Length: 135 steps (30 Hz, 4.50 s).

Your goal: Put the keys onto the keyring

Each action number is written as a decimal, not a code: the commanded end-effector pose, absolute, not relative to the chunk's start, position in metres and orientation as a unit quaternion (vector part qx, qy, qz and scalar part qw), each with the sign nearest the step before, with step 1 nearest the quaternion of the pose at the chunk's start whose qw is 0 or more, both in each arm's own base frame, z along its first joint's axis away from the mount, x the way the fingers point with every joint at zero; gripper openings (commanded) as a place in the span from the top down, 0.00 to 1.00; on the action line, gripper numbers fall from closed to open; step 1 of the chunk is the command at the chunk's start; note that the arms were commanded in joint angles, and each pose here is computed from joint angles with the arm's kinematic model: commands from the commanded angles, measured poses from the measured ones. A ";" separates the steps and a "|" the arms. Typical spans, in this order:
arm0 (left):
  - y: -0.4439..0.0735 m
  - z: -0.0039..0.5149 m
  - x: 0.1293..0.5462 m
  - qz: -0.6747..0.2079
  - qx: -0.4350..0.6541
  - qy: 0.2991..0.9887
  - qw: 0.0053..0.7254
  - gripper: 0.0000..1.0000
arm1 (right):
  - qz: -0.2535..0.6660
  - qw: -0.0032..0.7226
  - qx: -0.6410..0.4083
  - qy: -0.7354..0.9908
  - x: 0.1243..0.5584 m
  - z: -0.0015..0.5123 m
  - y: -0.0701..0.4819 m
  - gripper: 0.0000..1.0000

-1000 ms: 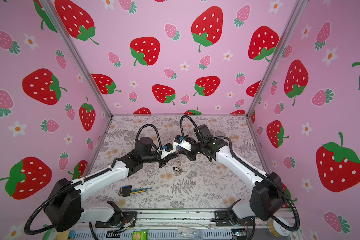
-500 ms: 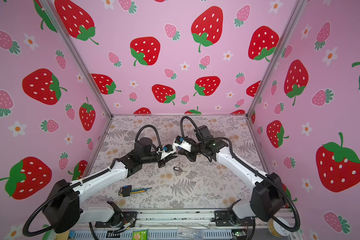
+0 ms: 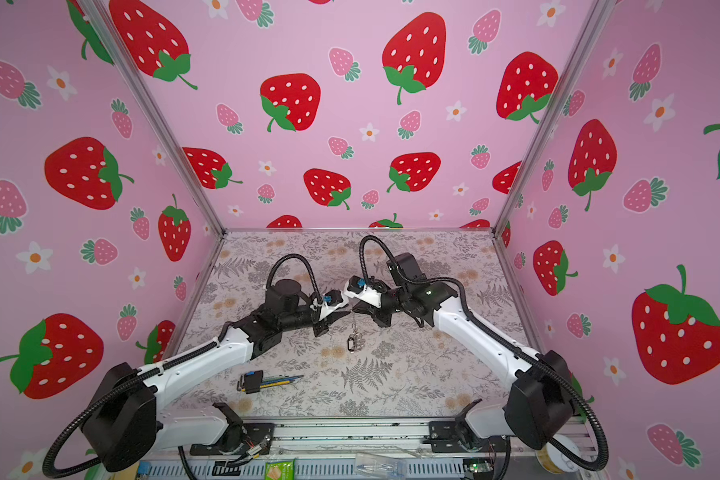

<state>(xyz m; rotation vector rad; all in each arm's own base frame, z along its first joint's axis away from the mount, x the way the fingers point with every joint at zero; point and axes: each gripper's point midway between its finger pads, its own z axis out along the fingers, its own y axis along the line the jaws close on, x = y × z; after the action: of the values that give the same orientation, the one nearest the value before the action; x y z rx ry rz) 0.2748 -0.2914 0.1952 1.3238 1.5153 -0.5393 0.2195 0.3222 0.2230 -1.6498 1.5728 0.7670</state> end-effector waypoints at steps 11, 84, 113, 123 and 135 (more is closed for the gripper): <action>-0.297 0.214 0.269 -0.243 0.558 0.599 0.521 0.77 | 0.301 0.369 -0.647 0.595 0.215 0.227 0.324 1.00; -0.313 0.233 0.237 -0.346 0.577 0.544 0.502 1.00 | 0.290 0.466 -0.596 0.586 0.231 0.263 0.323 0.69; -0.318 0.279 0.234 -0.474 0.553 0.492 0.476 1.00 | 0.354 0.538 -0.541 0.541 0.188 0.257 0.283 0.73; -0.322 0.282 0.226 -0.491 0.565 0.481 0.457 1.00 | 0.358 0.569 -0.526 0.520 0.186 0.267 0.281 0.76; -0.325 0.282 0.222 -0.491 0.573 0.475 0.453 1.00 | 0.382 0.562 -0.532 0.505 0.180 0.271 0.285 0.80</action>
<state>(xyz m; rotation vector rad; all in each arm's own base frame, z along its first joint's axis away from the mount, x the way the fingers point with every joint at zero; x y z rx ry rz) 0.2257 -0.3215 0.2640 1.3820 1.2557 -1.2054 0.1838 0.2835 0.2613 -1.2494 1.2396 0.8707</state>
